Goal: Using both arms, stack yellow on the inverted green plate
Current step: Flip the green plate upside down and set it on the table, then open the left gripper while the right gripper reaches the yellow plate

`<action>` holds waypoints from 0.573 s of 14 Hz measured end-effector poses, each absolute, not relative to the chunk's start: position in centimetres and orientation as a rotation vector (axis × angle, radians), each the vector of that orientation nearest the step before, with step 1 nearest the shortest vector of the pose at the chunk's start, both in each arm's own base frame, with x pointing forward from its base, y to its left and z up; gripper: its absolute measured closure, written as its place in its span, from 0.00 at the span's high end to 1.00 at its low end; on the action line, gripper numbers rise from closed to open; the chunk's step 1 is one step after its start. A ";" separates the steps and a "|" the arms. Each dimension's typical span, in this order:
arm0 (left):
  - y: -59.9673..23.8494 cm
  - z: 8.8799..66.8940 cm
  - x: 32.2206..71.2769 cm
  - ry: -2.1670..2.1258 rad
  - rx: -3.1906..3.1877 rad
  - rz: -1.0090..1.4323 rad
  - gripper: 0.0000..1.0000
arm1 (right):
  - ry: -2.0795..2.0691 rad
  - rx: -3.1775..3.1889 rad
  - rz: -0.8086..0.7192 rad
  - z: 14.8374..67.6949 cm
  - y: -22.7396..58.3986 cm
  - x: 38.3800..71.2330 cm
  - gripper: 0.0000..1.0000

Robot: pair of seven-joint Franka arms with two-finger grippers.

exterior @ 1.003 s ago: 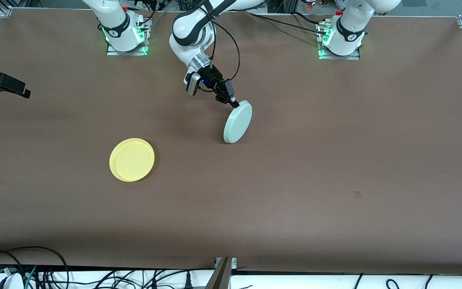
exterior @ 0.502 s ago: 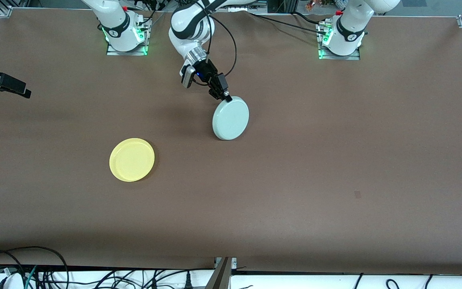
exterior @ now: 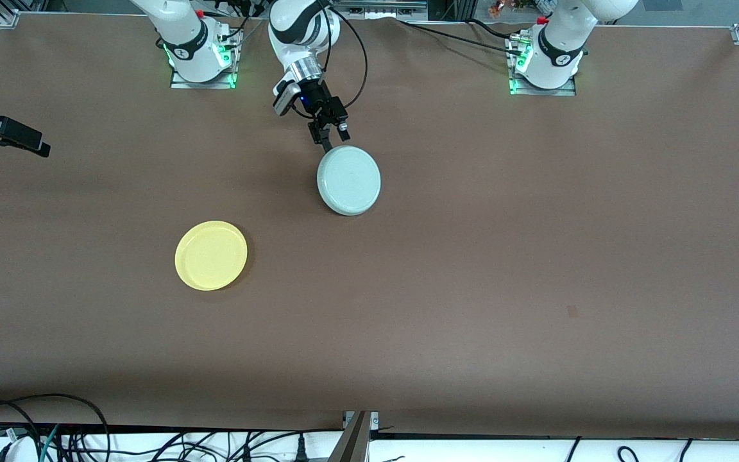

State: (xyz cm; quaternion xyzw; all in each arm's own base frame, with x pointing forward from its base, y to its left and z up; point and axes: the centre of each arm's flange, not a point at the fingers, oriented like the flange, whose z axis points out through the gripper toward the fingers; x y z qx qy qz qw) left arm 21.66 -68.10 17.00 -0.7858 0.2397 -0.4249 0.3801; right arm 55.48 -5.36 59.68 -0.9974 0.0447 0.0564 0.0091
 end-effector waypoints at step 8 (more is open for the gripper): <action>-68.8 16.7 30.2 0.460 -2.436 -1.210 1.00 | 0.147 -3.113 0.194 59.6 -5.6 55.3 1.00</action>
